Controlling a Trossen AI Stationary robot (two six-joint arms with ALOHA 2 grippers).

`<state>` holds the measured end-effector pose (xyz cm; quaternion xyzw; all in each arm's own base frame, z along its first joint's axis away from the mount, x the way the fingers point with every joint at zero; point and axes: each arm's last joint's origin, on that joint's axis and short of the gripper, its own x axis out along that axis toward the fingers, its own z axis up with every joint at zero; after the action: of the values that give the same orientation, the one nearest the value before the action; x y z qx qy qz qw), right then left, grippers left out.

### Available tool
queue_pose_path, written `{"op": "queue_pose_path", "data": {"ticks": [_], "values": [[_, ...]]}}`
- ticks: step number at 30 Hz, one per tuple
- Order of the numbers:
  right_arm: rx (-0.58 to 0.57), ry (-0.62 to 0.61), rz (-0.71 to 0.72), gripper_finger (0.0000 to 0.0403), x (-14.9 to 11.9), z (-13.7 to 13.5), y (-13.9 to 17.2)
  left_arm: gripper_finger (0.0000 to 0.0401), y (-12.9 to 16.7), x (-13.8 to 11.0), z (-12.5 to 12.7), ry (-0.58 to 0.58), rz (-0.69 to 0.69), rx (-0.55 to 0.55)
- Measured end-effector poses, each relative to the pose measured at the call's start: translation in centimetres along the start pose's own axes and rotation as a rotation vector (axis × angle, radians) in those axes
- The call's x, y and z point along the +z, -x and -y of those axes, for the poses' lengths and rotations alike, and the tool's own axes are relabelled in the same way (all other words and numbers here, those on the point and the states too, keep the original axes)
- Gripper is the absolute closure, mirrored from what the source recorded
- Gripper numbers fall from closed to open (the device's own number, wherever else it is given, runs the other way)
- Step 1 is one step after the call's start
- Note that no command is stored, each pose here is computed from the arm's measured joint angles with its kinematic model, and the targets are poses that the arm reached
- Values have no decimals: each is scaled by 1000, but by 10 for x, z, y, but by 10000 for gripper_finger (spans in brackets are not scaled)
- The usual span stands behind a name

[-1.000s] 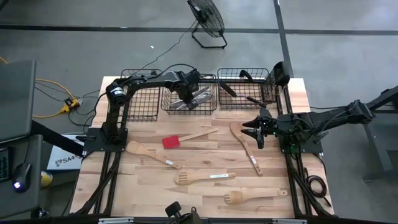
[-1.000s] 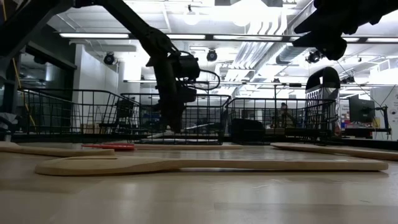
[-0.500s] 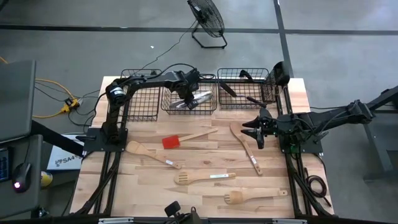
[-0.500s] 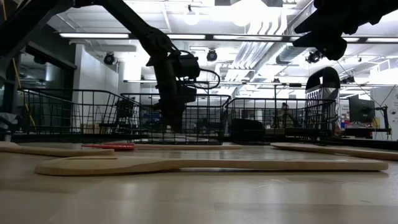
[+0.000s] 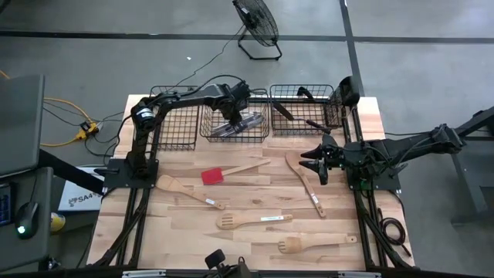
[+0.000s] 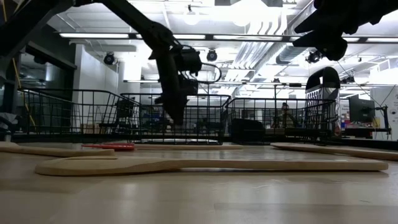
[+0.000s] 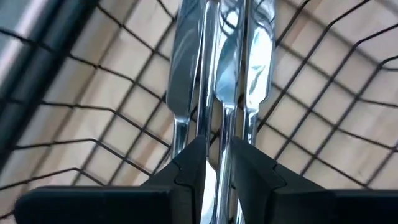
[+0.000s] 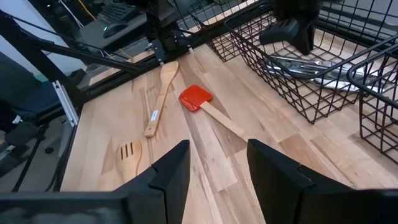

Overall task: Pick & Place Kitchen Items
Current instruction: Put the red silicone spatula into the right wire basket

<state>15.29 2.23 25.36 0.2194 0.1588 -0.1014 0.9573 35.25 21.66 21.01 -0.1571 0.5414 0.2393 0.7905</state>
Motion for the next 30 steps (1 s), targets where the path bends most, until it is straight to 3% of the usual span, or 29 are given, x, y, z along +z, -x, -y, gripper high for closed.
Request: {"op": "queue_pose_path", "data": {"ticks": [11, 20, 30], "values": [[-13, -16, -20, 251, -2, 1, 0, 327, 43, 19, 9, -66, 87, 51], [-73, -95, -35, 251, -5, 6, 4, 327, 96, 8, 15, -87, 137, 81], [-98, -202, -4, 251, -2, 13, 13, 327, 153, -16, 57, -194, 215, 118]]}}
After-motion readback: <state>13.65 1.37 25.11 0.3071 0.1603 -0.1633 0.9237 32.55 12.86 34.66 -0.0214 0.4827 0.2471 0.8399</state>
